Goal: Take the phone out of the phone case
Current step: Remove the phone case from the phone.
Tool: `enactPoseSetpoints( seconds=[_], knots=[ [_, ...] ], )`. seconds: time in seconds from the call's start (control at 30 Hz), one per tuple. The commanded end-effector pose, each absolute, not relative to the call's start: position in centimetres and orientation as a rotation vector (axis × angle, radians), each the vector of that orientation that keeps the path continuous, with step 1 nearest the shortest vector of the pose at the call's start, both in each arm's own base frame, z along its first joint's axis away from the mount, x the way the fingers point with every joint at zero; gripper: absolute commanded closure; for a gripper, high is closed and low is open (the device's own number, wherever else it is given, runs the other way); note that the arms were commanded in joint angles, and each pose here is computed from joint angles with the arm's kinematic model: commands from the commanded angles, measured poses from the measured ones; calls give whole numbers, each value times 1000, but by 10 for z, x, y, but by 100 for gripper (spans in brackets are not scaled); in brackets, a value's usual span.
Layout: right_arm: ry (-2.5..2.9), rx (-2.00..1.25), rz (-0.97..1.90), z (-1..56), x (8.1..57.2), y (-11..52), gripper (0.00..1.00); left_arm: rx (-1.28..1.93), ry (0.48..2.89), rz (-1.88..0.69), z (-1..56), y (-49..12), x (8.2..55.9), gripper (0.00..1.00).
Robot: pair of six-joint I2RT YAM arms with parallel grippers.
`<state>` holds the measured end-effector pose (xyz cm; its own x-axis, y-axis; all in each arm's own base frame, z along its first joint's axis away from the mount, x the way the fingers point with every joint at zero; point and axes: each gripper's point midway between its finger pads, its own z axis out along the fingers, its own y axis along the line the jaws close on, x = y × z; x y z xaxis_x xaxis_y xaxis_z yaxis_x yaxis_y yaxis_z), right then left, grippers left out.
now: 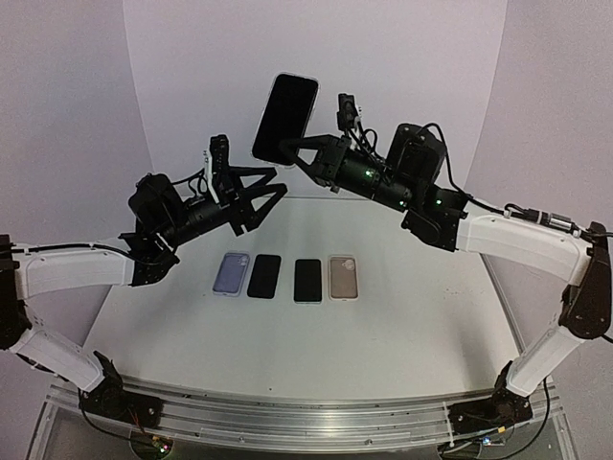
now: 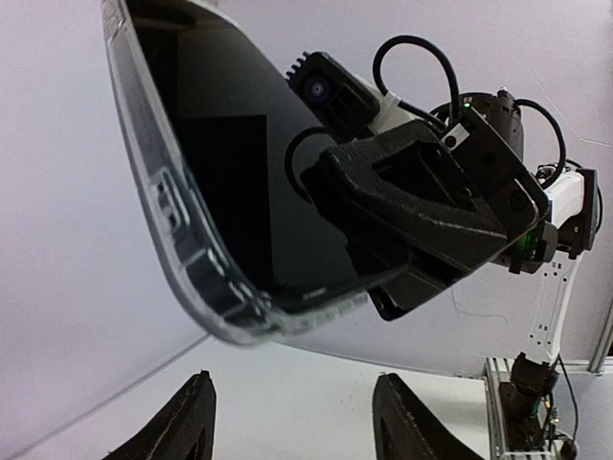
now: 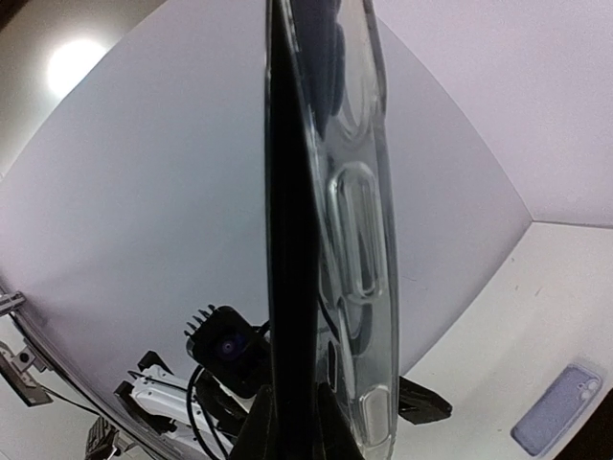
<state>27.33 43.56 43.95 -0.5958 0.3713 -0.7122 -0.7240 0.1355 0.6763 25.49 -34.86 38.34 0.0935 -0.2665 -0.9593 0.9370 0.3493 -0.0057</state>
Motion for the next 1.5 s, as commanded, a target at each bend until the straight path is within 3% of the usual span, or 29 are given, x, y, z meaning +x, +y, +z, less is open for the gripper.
enactPoseSetpoints(
  seconds=[0.0,0.47,0.67,0.83,1.27,1.47],
  knots=[
    [1284,-414,1684,509,244,431,100,707,846,-1089,455,-339,239,49],
    [1271,-428,1682,508,241,436,100,838,679,-1103,469,-335,200,56],
    [1268,-436,1699,509,241,440,100,817,695,-1090,471,-336,206,78],
    [1272,-437,1707,508,241,441,100,819,695,-1077,469,-337,208,90],
    [1395,-341,1734,461,256,450,100,627,780,-1036,484,-323,236,100],
    [1374,-308,1685,462,257,437,100,620,982,-942,450,-326,267,100]
  ],
)
